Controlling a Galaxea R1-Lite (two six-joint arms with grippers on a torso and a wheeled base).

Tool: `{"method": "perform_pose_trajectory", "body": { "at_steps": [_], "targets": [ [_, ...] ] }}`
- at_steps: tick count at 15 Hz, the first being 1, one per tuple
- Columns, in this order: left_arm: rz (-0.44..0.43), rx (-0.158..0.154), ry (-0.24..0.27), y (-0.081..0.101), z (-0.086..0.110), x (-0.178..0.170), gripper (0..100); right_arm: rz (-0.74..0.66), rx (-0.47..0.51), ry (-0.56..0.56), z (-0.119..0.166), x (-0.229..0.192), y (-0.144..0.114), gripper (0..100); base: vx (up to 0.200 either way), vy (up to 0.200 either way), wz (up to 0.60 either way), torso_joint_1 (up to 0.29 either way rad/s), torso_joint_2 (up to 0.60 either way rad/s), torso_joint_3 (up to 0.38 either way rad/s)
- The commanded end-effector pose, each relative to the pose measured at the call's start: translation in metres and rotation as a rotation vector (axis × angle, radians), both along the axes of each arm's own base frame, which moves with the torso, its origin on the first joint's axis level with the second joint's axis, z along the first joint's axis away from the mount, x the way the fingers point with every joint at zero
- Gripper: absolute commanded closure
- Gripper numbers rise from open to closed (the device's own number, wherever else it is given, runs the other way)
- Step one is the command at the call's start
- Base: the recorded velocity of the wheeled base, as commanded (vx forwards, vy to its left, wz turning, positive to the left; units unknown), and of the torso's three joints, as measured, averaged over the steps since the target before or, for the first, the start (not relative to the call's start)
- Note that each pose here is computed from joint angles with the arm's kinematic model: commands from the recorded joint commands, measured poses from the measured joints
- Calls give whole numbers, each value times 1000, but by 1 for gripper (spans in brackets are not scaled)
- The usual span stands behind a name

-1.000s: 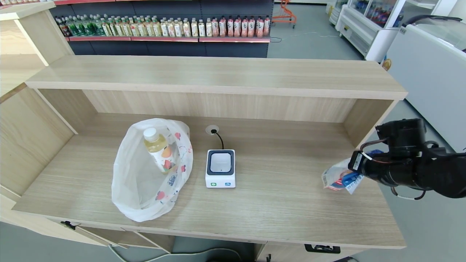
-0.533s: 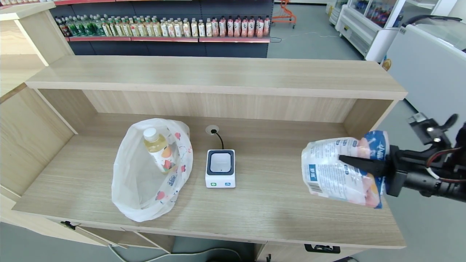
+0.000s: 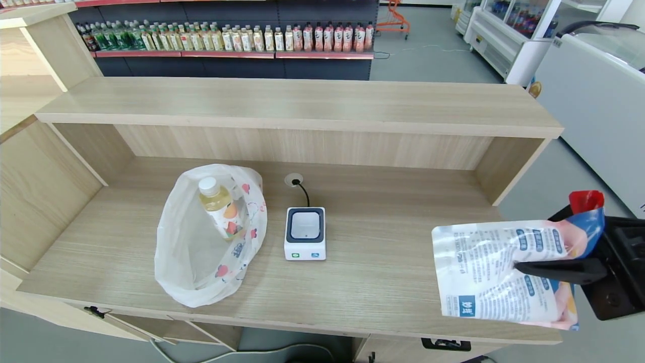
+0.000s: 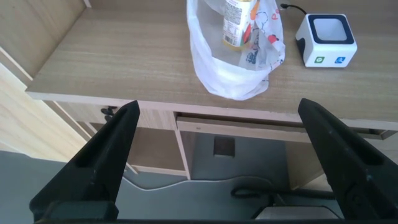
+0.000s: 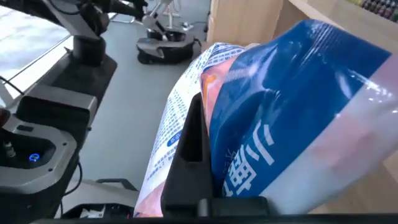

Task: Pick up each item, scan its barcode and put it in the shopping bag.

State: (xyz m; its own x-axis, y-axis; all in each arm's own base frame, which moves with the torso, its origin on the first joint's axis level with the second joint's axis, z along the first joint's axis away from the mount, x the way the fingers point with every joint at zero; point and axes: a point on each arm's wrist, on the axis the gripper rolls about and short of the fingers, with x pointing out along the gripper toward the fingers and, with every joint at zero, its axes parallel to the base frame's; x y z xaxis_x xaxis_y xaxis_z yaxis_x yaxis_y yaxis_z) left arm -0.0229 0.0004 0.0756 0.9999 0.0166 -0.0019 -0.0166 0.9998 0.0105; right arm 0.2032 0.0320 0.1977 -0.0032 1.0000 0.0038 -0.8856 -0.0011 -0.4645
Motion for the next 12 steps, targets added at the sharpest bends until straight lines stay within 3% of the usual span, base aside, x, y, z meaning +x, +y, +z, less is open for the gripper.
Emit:
{"method": "perform_pose_trajectory", "body": {
  "at_steps": [1,10,12],
  "targets": [
    [0,-1,0,0,0,0,0,89,-2,-23,4,-8,10,100,0,0,0,0,0,0],
    [0,0,0,0,0,0,0,218,17,-187,-8,-5,37,100,0,0,0,0,0,0],
    [2,0,1,0,0,0,0,200,13,-158,-6,-3,36,100,0,0,0,0,0,0]
  ]
}}
